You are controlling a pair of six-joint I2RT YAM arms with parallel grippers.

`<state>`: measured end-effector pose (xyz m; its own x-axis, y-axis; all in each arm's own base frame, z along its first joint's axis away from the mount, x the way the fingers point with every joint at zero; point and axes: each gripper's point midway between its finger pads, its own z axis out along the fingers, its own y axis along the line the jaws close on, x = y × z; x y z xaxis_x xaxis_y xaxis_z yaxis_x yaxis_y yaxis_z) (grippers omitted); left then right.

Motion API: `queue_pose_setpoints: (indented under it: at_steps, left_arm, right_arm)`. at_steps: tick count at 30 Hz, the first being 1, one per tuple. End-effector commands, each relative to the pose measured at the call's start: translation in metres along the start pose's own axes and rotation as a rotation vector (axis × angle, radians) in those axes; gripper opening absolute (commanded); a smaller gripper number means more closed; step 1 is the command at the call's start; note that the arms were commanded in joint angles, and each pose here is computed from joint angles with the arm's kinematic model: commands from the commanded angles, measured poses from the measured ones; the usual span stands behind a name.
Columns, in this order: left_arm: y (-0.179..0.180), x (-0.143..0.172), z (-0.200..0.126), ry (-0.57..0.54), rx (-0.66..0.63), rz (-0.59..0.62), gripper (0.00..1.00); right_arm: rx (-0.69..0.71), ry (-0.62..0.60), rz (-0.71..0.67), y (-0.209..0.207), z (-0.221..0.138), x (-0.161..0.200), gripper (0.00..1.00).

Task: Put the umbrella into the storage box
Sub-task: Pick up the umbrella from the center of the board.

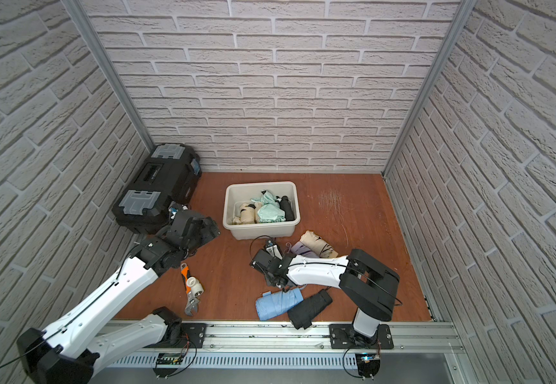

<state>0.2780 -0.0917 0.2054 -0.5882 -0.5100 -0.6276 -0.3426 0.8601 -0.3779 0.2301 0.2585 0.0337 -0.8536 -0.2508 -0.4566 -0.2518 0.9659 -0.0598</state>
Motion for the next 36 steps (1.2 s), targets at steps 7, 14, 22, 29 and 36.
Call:
queue_pose_setpoints:
  at_steps: [7, 14, 22, 29, 36]
  left_arm:
    - [-0.005, -0.006, 0.003, -0.030, 0.027, -0.019, 0.95]
    - [-0.013, -0.007, 0.015, -0.027, 0.037, -0.033, 0.95]
    - [-0.017, -0.017, 0.024, -0.017, 0.029, -0.054, 0.95]
    - [-0.011, -0.021, 0.033, 0.029, 0.031, -0.092, 0.91]
    - [-0.022, -0.031, 0.038, 0.058, 0.121, -0.093, 0.83]
  right_arm:
    - [-0.160, 0.077, -0.005, 0.001, -0.048, 0.021, 0.41]
    - [-0.269, 0.104, -0.052, -0.001, -0.085, 0.031, 0.40]
    - [-0.426, 0.106, -0.105, 0.010, -0.129, 0.029, 0.38]
    - [-0.539, -0.009, -0.099, 0.022, -0.173, -0.008, 0.35]
    - [-0.629, -0.112, -0.046, 0.028, -0.211, -0.061, 0.34]
